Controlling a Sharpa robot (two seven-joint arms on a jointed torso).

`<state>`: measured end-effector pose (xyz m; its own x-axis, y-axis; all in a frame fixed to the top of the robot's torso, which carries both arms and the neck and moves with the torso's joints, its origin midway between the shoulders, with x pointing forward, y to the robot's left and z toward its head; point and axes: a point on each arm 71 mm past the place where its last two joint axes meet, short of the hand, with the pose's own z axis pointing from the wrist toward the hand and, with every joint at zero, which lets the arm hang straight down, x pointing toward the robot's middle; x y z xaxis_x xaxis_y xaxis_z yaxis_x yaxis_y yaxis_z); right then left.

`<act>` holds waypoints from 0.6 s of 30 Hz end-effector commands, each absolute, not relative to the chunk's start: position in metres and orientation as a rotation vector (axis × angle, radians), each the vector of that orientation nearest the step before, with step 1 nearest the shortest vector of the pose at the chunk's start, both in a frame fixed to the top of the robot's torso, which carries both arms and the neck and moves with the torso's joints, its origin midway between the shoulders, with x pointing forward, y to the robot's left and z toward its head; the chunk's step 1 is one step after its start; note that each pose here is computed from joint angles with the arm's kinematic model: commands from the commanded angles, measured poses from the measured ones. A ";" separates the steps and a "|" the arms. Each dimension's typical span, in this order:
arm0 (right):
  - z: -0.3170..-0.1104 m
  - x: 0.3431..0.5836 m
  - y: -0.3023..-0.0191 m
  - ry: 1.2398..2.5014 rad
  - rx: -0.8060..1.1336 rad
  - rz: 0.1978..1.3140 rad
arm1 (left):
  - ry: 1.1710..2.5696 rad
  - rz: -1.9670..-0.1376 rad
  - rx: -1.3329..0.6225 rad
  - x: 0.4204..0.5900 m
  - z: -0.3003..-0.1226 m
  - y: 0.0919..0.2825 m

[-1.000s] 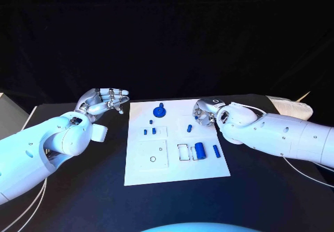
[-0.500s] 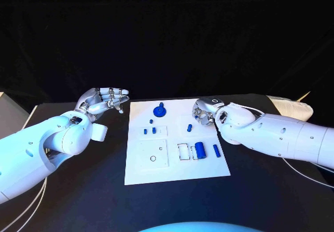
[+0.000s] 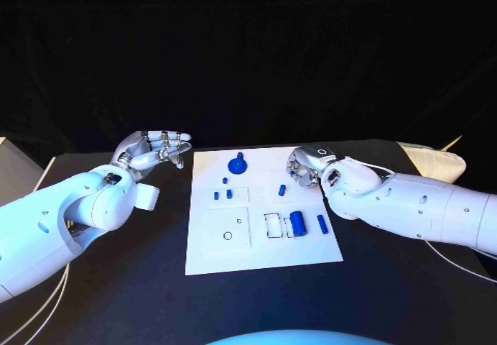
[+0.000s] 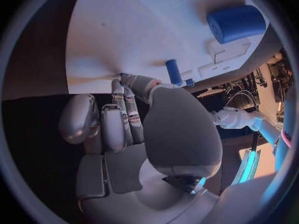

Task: Assemble the parts on the task board

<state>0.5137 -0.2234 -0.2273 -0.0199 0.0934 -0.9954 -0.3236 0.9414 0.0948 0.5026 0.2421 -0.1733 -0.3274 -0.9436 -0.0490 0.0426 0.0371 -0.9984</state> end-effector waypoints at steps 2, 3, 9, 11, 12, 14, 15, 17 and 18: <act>-0.215 0.509 -0.223 1.426 -0.155 0.405 | 1.445 -1.448 -0.973 0.503 -0.173 0.242; -0.213 0.507 -0.223 1.417 -0.150 0.416 | 1.445 -1.448 -0.973 0.503 -0.173 0.242; -0.202 0.496 -0.223 1.391 -0.138 0.471 | 1.443 -1.451 -0.971 0.502 -0.174 0.242; -0.200 0.492 -0.222 1.393 -0.137 0.487 | 1.443 -1.453 -0.971 0.502 -0.175 0.241; -0.198 0.490 -0.222 1.394 -0.137 0.497 | 1.443 -1.454 -0.971 0.502 -0.175 0.241; -0.195 0.485 -0.218 1.396 -0.139 0.523 | 1.443 -1.455 -0.970 0.502 -0.175 0.240; -0.194 0.482 -0.215 1.397 -0.141 0.538 | 1.442 -1.456 -0.970 0.502 -0.175 0.240; -0.193 0.475 -0.208 1.401 -0.145 0.577 | 1.440 -1.458 -0.969 0.501 -0.175 0.240; -0.192 0.472 -0.203 1.404 -0.148 0.596 | 1.440 -1.459 -0.969 0.501 -0.176 0.239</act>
<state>0.4770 -0.2111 -0.1935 0.0603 0.2724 -0.9603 -0.4357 0.8728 0.2202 0.5020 0.2423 -0.1766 -0.3272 -0.9438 -0.0466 0.0375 0.0363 -0.9986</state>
